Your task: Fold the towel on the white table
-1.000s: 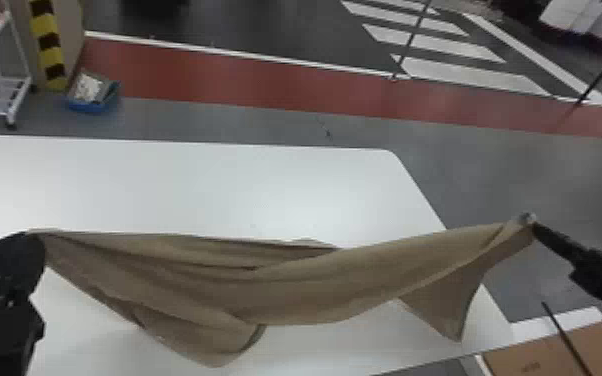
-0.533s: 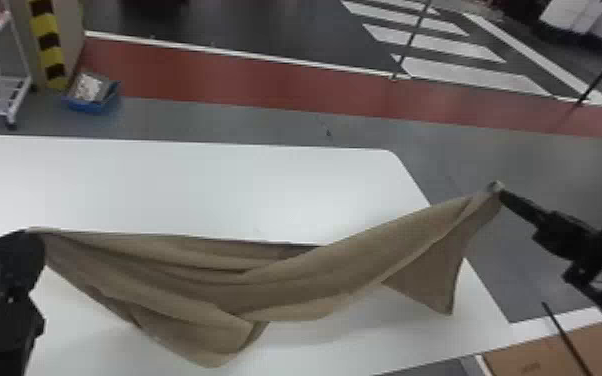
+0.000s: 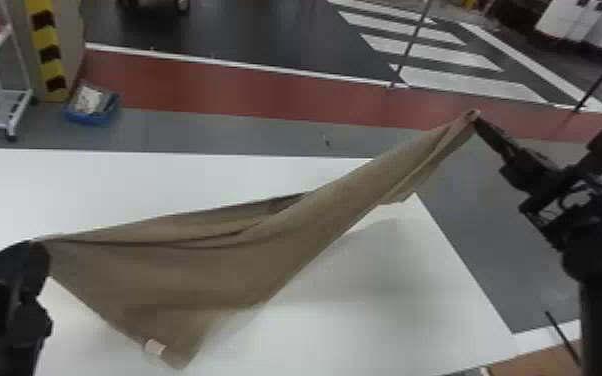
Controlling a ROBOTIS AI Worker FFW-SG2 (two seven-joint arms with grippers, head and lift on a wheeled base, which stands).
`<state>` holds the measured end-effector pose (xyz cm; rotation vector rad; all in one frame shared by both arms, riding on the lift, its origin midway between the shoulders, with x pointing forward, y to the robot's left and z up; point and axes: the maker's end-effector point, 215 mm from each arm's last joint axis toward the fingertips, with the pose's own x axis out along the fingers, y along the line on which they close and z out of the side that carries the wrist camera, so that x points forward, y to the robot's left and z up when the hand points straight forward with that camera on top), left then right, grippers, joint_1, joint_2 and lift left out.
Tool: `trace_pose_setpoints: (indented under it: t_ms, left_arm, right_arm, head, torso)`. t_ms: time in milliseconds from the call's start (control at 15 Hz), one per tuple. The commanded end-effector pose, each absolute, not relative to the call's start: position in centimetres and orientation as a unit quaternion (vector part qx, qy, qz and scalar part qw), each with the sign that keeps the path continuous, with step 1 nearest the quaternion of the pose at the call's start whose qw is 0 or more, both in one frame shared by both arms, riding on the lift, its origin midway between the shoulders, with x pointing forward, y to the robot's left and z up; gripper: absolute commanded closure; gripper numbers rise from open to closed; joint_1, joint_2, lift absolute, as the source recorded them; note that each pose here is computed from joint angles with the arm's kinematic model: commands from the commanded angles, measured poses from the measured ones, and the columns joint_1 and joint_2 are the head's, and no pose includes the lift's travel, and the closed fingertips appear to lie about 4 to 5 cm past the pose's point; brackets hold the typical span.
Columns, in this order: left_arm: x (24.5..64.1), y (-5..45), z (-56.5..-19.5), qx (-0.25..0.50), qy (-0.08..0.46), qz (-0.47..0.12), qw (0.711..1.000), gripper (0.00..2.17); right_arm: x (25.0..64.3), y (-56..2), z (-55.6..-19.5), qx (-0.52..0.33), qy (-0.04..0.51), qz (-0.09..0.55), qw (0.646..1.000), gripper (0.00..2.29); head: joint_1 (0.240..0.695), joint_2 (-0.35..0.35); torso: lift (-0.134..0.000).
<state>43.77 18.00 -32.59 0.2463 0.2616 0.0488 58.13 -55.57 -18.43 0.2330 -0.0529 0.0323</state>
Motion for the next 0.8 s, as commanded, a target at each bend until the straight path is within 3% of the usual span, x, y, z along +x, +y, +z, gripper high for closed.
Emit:
trace_pose_setpoints:
  t_ms: [0,133,333,600,733]
  left_arm:
    - [44.3,16.8,-33.1,0.118,0.132,0.017,0.984,1.43]
    - [44.3,15.7,-33.1,0.118,0.131,0.008,0.984,1.43]
    - [44.8,15.0,-32.5,0.120,0.123,0.002,0.985,1.43]
    - [44.7,14.1,-32.9,0.124,0.124,-0.006,0.985,1.43]
    - [44.7,14.2,-32.9,0.128,0.124,-0.005,0.984,1.43]
  right_arm:
    - [56.2,-55.9,-20.4,0.111,-0.037,0.019,0.993,1.77]
    - [51.0,-57.3,-25.6,0.108,-0.008,0.017,0.994,1.77]
    - [43.7,-58.9,-32.1,0.103,0.046,0.019,0.993,1.77]
    - [37.4,-57.9,-37.3,0.081,0.096,0.020,0.992,1.75]
    - [34.0,-57.0,-38.2,0.086,0.086,0.017,0.992,1.64]
  head:
    - [0.624,-0.350]
    - [0.633,-0.350]
    - [0.695,-0.350]
    - [0.695,-0.350]
    - [0.695,-0.350]
  torso:
    - [-0.120]
    - [-0.120]
    - [-0.120]
    - [-0.120]
    - [-0.120]
